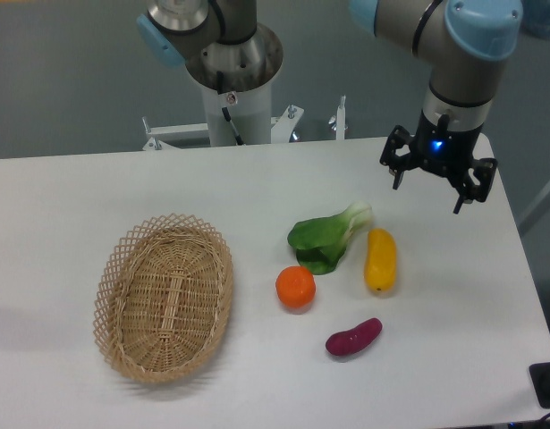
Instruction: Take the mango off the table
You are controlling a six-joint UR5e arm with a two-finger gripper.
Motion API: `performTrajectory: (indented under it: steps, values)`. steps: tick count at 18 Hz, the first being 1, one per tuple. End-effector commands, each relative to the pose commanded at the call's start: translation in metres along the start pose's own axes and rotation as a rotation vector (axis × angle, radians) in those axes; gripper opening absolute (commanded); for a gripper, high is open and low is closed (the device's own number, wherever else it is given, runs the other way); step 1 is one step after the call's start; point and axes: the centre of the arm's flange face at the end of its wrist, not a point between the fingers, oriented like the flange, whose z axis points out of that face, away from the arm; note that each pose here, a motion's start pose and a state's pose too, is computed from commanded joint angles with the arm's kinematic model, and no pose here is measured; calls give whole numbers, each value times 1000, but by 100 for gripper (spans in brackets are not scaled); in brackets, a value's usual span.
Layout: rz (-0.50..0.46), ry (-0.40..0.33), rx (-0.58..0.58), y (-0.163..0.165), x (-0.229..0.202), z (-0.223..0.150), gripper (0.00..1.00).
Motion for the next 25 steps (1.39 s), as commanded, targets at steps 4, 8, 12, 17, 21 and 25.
performTrajectory:
  steps: [4, 8, 12, 17, 21, 25]
  values:
    - [-5, -17, 4, 4, -4, 1, 100]
    - [-5, -13, 3, 3, -4, 5, 100]
    - [-7, -20, 3, 3, -4, 6, 100]
    - [-15, -8, -9, 3, -3, 15, 100]
    - [-93, -3, -16, 0, -3, 29, 100]
    - [-179, -42, -8, -24, 3, 66, 100]
